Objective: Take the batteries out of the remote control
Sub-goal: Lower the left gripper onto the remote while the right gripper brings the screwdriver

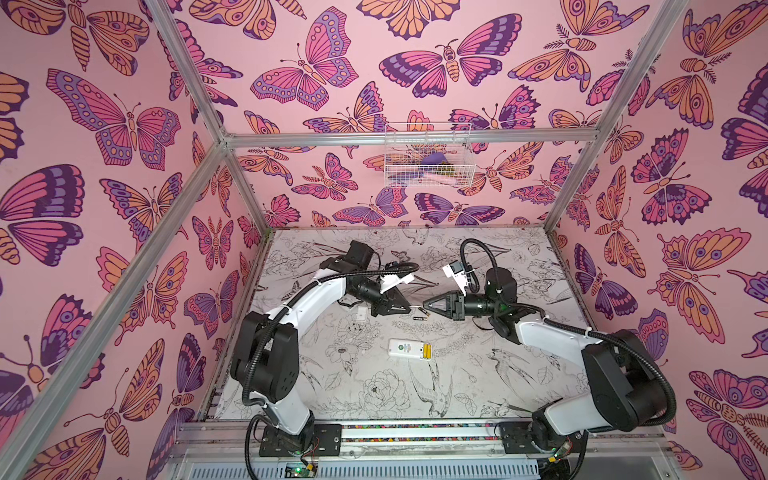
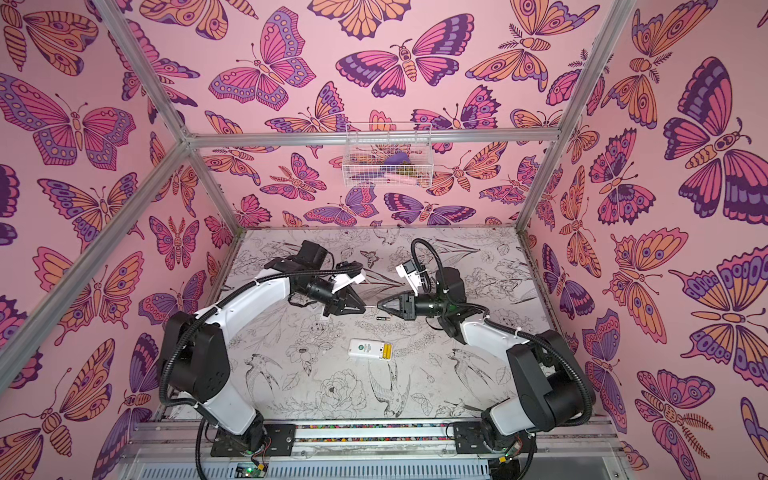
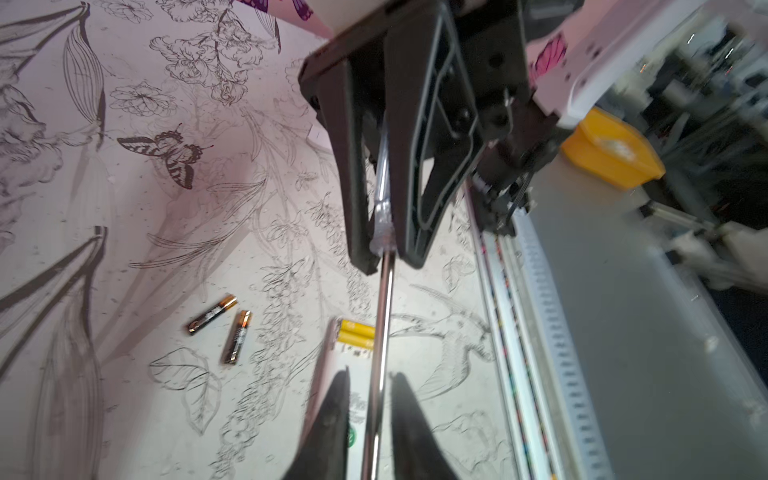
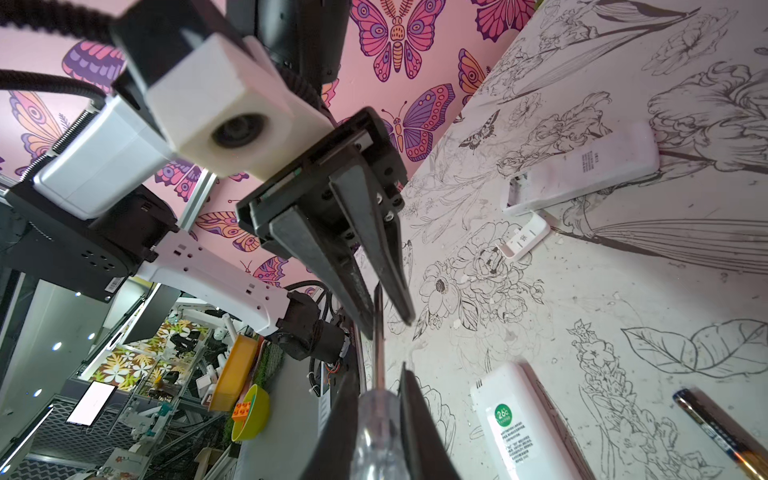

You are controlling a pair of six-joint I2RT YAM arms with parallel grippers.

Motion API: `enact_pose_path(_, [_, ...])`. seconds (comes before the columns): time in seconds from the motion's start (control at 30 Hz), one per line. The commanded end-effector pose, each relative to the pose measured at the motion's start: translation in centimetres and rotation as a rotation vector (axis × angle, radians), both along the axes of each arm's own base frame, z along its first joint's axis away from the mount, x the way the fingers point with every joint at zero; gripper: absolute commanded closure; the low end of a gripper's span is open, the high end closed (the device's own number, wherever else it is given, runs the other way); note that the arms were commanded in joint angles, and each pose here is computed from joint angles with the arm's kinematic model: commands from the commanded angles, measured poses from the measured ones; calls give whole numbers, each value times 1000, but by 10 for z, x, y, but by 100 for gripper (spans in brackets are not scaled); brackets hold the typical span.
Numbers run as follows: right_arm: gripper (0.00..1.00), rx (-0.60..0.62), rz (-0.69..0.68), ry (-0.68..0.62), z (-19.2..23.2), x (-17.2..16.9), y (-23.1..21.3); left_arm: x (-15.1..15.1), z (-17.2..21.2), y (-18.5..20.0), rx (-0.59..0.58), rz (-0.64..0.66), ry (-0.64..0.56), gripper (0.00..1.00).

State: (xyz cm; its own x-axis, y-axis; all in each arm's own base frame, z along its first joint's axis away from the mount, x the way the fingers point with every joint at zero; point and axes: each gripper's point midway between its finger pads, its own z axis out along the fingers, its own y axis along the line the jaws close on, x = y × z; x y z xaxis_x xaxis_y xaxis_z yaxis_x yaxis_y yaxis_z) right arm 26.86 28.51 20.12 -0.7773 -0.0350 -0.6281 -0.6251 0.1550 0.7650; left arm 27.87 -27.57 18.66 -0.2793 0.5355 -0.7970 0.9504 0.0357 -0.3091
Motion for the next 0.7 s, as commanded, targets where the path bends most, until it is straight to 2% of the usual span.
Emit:
enact_pose_path(0.0, [100,-43,8,-57,1,-11,-8,3,-5,10,82,3,-77,61])
enact_pose_path(0.13, [100,-125,3,-111,-6,-30,-30,-2,-23,22,159,-23,-113,50])
enact_pose_path(0.27, [100,-234,-39,-227,-13,-40,-46,-13,-48,26,230,-70,-110,39])
enact_pose_path(0.37, [100,-259,-35,-305,-13,-44,-50,-22,-62,28,256,-107,-111,34])
enact_pose_path(0.53, [100,-395,34,-433,-23,-63,-65,-33,-88,32,326,-175,-126,30])
enact_pose_path(0.67, [100,-426,75,-516,-28,-74,-70,-33,-107,31,351,-208,-143,24])
